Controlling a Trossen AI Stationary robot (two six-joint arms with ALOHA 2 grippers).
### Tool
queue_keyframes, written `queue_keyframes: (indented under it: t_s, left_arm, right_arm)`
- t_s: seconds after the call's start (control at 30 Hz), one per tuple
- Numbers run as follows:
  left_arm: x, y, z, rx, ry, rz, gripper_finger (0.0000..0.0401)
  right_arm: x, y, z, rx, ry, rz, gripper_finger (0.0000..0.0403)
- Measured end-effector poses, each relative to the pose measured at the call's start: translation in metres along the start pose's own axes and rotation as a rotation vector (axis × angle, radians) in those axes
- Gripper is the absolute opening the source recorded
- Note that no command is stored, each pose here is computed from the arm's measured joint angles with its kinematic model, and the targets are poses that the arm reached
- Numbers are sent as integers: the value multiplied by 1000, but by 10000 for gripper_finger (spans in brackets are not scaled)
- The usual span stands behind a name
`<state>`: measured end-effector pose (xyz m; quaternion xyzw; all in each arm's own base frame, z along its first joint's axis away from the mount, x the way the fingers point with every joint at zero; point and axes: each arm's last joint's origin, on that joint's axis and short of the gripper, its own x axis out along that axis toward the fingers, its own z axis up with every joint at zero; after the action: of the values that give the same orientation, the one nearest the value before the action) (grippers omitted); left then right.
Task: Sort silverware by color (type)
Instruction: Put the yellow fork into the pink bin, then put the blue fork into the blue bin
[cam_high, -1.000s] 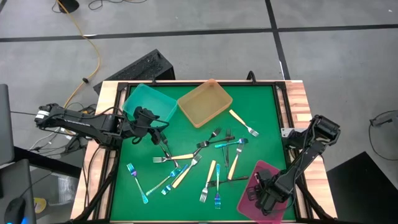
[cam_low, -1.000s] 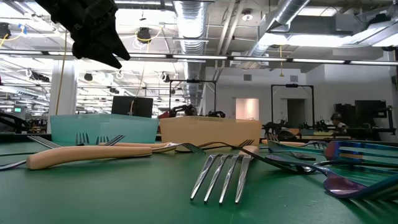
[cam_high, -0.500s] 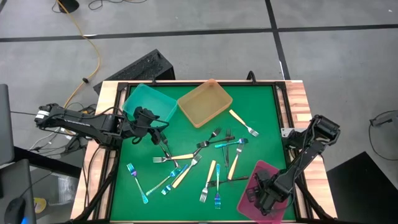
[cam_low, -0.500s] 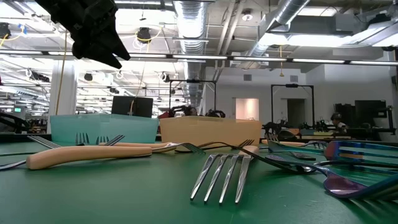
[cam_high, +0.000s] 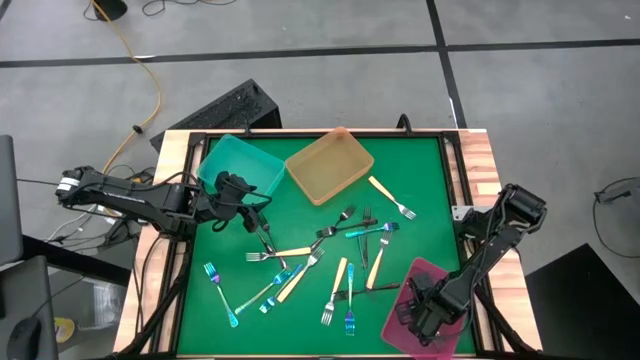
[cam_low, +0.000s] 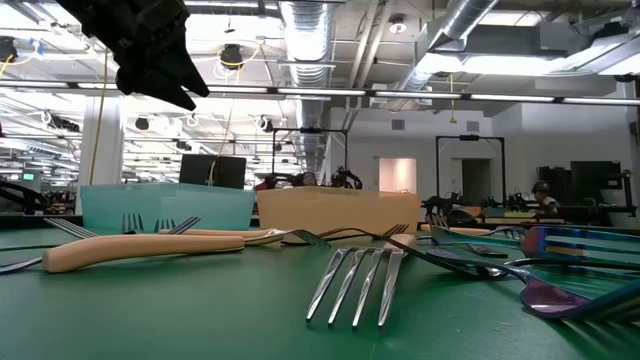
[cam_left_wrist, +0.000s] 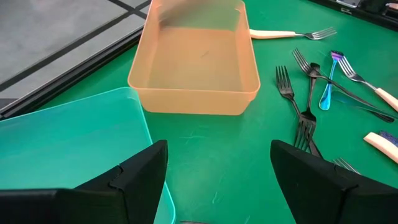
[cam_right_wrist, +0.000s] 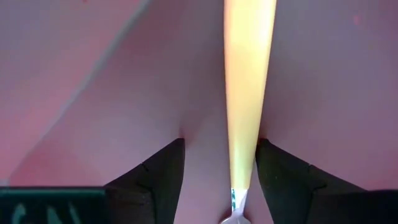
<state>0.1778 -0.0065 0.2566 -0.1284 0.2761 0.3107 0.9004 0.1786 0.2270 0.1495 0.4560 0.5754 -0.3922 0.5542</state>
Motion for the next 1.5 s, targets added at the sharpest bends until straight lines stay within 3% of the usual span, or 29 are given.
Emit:
queue_keyframes:
  t_s: [0.33,1.1,1.27,1.5]
  left_arm:
    - [0,0,0,0,0,0,267]
    - [0,0,0,22,-1,1,267]
    - [0,0,0,22,-1,1,267]
    - [0,0,0,22,-2,1,267]
  right_arm:
    - [-6,-2,1,0,11,1,219]
    - [-59,-28,21,9,-10,-14,219]
    - [-70,-30,40,-35,-96,9,219]
    - [-84,-13,93,-154,-298,65,219]
